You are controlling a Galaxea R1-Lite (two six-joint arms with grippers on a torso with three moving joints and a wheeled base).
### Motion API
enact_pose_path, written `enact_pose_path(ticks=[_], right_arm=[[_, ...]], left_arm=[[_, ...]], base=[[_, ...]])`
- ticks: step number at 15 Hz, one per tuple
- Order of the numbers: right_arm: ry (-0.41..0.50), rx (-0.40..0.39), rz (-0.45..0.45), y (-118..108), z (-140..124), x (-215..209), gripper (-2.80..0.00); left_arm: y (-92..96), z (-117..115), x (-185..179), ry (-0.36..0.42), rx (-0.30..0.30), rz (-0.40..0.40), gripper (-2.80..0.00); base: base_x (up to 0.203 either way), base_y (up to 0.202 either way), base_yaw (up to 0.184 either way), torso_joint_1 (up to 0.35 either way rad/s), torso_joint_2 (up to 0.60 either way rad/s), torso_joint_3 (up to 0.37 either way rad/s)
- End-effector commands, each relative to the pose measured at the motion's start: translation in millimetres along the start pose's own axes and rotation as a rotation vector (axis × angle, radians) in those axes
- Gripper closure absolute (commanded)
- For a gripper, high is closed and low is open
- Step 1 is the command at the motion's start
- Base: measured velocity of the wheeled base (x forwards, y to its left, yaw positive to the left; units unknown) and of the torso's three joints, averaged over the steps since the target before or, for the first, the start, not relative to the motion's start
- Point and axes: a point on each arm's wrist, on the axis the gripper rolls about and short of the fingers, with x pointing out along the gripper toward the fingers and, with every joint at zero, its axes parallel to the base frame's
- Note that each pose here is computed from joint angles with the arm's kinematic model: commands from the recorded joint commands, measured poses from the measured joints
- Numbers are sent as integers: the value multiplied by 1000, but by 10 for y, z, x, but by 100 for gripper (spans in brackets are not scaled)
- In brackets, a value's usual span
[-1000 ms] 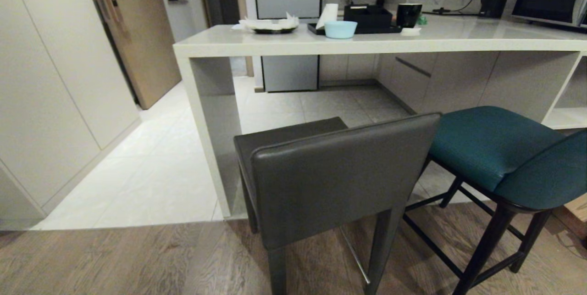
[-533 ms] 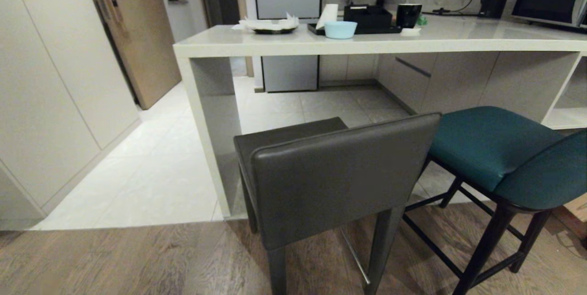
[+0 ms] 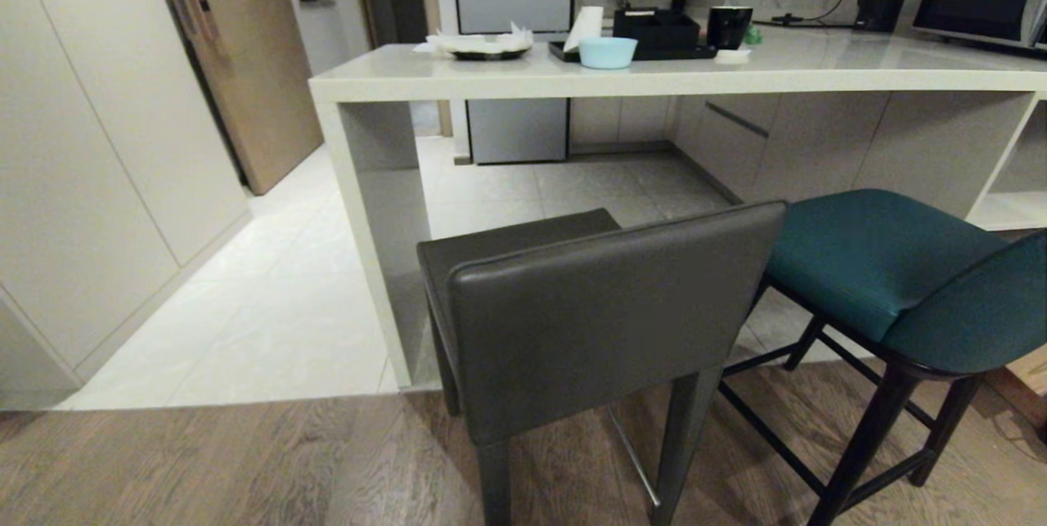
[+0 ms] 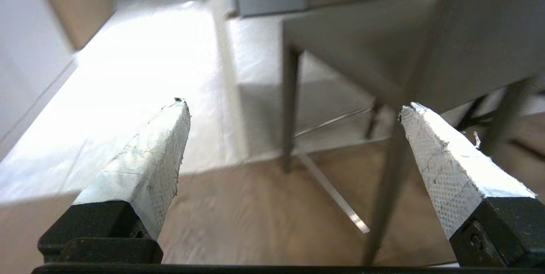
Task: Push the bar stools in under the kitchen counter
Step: Push the blue chair back under the dining table
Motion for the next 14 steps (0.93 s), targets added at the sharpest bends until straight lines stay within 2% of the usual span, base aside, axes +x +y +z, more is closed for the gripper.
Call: enact_pose_path(ticks=[1,2,4,6,9,10,11,12,13,14], right_arm=[[43,-2,-74,-21,-82,8,-280],[64,-7,-115,-30,-105,6,-280],[71,-38,-107,-29,-110,6,-280],[101,-45,-96,-27,-132,3,-280],[101,-38,-98,-27,-132,3,-280],[99,-38,-98,-27,-133,1,-280],[99,-38,-98,-27,-133,1,-280],[99,-39,-98,-27,-133,1,-280],[99,-42,-96,-27,-133,2,-280],[98,-46,-96,-27,-131,2,-280]], left_arm=[[4,-153,62,-5,16,13,-280],[6,-145,67,-28,22,20,-280],[7,-188,60,35,-12,32,-280],[10,-195,59,46,-64,49,-280],[23,-216,53,68,-208,118,-280],[30,-214,43,83,-216,157,-280],[32,-215,40,95,-148,165,-280],[32,-219,40,107,-33,161,-280],[29,-237,43,121,51,145,-280],[22,-266,49,129,52,112,-280]], base=[[0,0,0,0,0,0],[0,0,0,0,0,0],[0,0,0,0,0,0],[0,0,0,0,0,0],[0,0,0,0,0,0],[0,0,0,0,0,0],[0,0,0,0,0,0],[0,0,0,0,0,0],[0,0,0,0,0,0],[0,0,0,0,0,0]])
